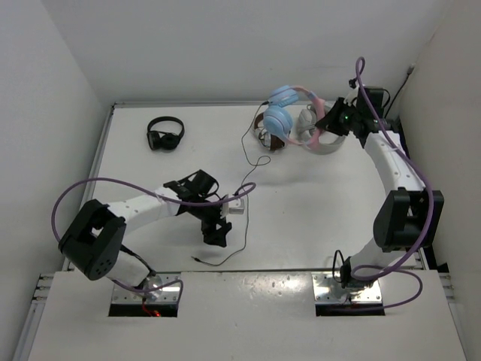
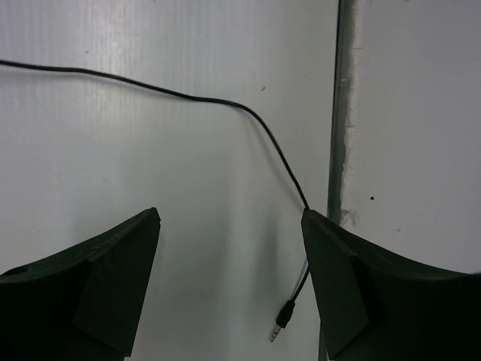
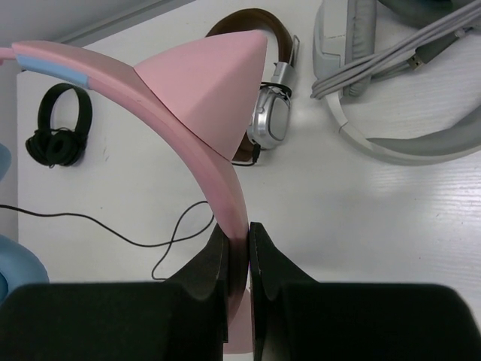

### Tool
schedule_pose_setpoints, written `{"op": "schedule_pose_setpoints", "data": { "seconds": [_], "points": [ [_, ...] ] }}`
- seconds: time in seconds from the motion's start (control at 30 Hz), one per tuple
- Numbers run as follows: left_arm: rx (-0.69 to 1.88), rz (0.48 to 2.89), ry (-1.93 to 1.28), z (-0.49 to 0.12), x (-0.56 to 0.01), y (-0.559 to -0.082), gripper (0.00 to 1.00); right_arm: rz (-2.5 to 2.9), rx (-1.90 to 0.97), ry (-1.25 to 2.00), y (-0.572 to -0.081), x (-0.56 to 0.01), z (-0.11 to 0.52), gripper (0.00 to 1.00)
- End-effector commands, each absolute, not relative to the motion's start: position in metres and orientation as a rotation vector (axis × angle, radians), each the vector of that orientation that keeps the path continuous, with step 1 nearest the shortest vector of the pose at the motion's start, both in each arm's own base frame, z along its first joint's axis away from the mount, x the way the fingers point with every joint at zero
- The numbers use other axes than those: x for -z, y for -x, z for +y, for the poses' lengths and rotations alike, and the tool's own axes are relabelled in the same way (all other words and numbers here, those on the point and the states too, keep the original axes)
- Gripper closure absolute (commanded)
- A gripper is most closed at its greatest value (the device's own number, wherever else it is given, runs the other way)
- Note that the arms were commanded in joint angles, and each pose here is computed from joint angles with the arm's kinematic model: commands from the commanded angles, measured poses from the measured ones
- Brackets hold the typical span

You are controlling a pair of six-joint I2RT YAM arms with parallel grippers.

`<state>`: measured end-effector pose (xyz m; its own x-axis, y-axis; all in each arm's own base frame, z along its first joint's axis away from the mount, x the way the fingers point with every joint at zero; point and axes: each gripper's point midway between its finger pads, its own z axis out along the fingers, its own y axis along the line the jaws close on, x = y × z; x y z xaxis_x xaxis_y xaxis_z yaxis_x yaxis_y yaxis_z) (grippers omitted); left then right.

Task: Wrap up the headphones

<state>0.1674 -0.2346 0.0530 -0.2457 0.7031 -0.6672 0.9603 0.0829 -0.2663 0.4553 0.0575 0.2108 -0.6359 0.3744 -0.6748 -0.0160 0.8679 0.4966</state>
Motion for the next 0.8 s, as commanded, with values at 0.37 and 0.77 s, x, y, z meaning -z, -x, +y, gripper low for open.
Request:
{"op": "schedule_pose_setpoints", "data": {
  "seconds": [0.37,0.77],
  "points": [
    [0.968,1.983,-1.741,-0.265,-0.056,-0.137,0.23,2.106,-0.593,-0.502,-0.468,-0.225,0.054,1.00],
    [0.941,2.227,-1.621,-0.276,-0.025,-0.150,0.26,2.136,-0.631,-0.569,-0.456,-0.215,0.055,1.00]
  ]
}}
